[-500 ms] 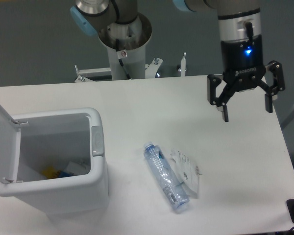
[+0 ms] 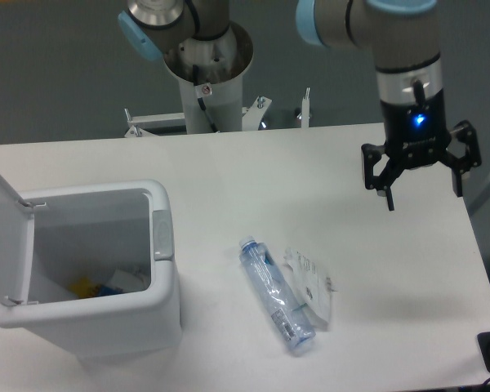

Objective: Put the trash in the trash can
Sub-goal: 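Move the open gripper over the clear plastic bag, then lower the gripper and close it on the plastic bag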

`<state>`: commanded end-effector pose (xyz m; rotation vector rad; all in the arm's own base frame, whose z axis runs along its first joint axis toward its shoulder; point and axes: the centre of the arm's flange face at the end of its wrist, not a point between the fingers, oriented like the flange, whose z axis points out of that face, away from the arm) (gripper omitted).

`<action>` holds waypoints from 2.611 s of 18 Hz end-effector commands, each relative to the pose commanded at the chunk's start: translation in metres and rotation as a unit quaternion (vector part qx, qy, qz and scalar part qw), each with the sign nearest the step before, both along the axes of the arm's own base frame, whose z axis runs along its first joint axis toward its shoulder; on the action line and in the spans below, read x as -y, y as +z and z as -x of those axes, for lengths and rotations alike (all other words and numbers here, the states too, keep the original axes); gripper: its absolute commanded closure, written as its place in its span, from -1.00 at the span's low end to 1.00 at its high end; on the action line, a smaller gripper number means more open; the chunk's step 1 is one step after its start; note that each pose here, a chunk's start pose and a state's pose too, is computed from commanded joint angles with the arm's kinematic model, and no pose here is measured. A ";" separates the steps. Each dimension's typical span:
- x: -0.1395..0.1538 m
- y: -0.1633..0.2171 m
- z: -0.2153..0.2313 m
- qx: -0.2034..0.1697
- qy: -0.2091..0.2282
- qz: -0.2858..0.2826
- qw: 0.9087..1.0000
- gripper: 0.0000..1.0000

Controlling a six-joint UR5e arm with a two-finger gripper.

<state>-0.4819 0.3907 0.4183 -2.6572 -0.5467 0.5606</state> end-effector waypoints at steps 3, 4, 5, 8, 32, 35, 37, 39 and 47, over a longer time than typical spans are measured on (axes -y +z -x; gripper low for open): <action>-0.004 -0.051 -0.018 0.041 -0.015 0.026 0.999 -1.00; -0.015 -0.078 -0.029 0.061 -0.033 0.039 0.997 -1.00; -0.021 -0.092 -0.031 0.070 -0.041 0.047 0.996 -1.00; -0.034 -0.123 -0.043 0.098 -0.052 0.056 0.992 -1.00; -0.062 -0.214 -0.060 0.143 -0.139 0.112 0.974 -1.00; -0.064 -0.215 -0.057 0.143 -0.139 0.112 0.974 -0.82; -0.064 -0.214 -0.056 0.142 -0.139 0.111 0.974 -0.51; -0.065 -0.213 -0.054 0.140 -0.136 0.111 0.974 0.19; -0.062 -0.213 -0.051 0.133 -0.131 0.127 0.974 1.00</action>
